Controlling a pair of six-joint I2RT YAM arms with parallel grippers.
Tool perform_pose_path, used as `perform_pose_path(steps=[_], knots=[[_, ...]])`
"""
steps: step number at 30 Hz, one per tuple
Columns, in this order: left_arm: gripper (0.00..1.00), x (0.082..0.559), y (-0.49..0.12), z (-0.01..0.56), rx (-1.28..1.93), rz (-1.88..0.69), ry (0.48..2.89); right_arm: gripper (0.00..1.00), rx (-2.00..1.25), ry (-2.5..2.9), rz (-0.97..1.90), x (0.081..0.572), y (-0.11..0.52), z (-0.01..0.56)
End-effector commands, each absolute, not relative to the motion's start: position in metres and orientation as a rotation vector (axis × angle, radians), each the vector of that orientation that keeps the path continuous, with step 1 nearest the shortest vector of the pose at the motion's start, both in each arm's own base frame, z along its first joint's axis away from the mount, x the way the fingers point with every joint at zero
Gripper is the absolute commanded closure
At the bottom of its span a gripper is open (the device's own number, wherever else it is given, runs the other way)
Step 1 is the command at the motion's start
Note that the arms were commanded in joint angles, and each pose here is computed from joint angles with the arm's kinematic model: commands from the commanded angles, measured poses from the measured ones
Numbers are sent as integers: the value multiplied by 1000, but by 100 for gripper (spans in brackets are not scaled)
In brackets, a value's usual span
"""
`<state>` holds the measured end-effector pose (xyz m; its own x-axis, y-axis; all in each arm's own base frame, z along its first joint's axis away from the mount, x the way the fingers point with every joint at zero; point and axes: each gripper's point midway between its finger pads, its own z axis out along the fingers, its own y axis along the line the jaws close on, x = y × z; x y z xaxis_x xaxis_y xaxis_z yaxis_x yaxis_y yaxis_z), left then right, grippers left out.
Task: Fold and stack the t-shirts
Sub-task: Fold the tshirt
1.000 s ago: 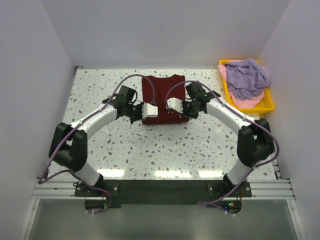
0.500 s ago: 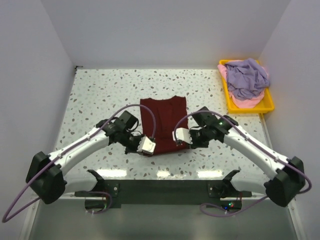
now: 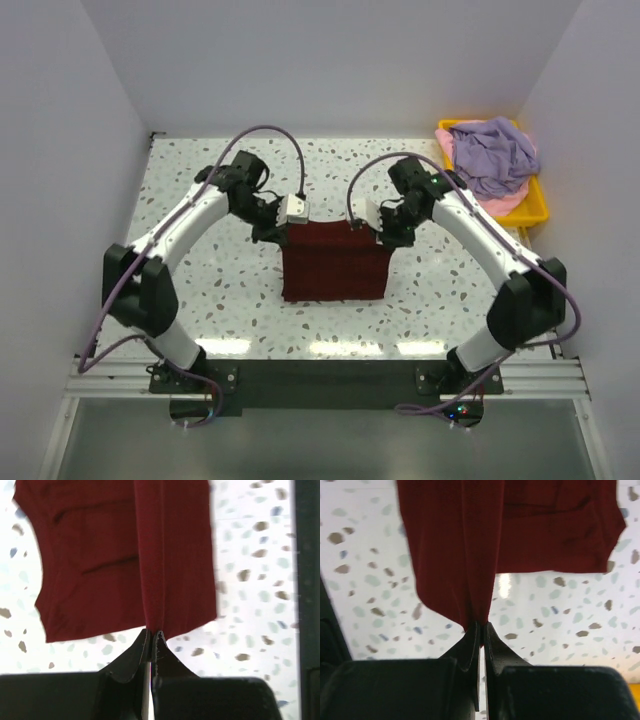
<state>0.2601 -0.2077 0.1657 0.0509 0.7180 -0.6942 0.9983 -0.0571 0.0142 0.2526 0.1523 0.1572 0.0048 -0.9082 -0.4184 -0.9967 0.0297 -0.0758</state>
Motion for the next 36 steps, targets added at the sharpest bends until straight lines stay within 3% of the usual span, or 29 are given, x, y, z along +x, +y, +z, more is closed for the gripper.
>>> perform_pose_path(steps=[1, 8, 13, 20, 26, 28, 30, 31, 32, 34, 36], knots=[[100, 301, -190, 149, 1819, -734, 1793, 100, -1928, 1942, 326, 302, 152, 155], [98, 388, -193, 91, 1703, -753, 1914, 100, -1899, 2071, 402, 374, 169, 82], [98, 392, -196, 57, 1646, -793, 1986, 100, -1909, 2127, 424, 378, 168, 39], [99, 321, -203, 47, 1703, -881, 2023, 100, -1898, 2164, 463, 343, 165, 35], [99, 240, -196, 52, 1771, -938, 2008, 100, -1886, 2205, 663, 248, 170, 54], [95, 230, -196, 58, 1778, -941, 1984, 100, -1854, 2230, 755, 225, 172, 65], [82, 222, -194, 69, 1800, -925, 1931, 83, -1812, 2225, 846, 211, 177, 81], [77, 219, -195, 77, 1808, -915, 1900, 63, -1795, 2278, 904, 198, 175, 88], [68, 218, -196, 81, 1815, -909, 1883, 56, -1767, 2267, 969, 195, 181, 99], [62, 219, -198, 90, 1838, -889, 1829, 47, -1722, 2305, 1058, 185, 182, 112], [56, 231, -205, 105, 1826, -854, 1776, 46, -1644, 2307, 1112, 191, 189, 125]])
